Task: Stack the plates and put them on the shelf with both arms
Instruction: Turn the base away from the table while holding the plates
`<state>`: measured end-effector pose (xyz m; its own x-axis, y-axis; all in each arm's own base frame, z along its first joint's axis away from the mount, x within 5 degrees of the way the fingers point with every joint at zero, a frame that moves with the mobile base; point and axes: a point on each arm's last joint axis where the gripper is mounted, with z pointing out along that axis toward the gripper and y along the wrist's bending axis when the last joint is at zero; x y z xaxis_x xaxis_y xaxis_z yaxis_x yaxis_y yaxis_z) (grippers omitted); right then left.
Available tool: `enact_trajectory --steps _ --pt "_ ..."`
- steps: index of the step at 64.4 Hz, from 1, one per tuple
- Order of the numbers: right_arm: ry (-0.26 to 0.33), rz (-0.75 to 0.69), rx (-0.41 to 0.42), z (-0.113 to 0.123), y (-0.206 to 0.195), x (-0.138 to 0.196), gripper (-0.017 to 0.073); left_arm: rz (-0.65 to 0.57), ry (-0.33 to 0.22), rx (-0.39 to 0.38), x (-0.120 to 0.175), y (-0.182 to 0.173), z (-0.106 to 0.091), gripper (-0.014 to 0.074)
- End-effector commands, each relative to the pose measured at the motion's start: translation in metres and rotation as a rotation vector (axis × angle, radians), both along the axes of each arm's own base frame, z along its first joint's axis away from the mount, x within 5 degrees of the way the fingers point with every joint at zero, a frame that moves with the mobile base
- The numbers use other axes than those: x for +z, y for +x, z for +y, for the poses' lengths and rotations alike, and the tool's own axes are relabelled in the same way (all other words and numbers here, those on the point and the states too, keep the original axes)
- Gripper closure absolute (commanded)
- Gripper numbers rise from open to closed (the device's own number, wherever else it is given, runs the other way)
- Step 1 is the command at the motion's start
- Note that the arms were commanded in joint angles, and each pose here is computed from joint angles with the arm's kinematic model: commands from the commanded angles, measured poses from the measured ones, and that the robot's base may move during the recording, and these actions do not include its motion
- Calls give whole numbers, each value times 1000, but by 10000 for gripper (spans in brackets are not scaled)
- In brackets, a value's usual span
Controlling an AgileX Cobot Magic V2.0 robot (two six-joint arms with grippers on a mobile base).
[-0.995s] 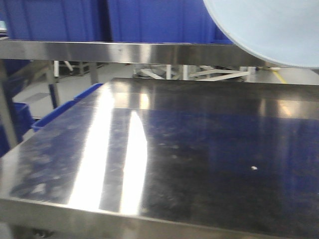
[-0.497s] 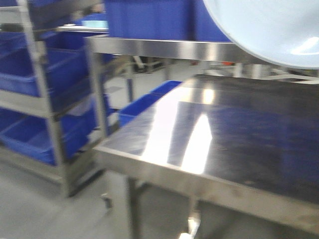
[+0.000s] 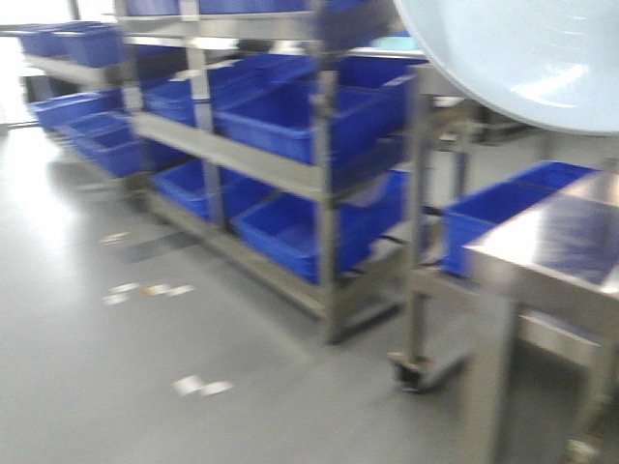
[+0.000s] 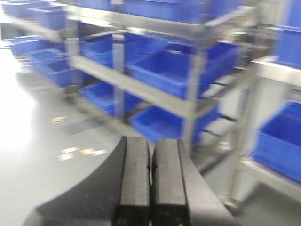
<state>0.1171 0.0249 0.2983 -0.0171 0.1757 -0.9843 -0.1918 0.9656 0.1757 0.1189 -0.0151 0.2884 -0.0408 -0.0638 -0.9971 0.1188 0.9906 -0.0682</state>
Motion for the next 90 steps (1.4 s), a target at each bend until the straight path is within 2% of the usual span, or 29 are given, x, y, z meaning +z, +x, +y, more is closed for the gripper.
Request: enact_trajectory --steps 1,90 --pt "22 -108 -48 -5 0 18 507 -111 -27 18 18 0 2 511" --pt "22 -108 -48 -5 0 18 507 -111 -27 18 18 0 2 511"
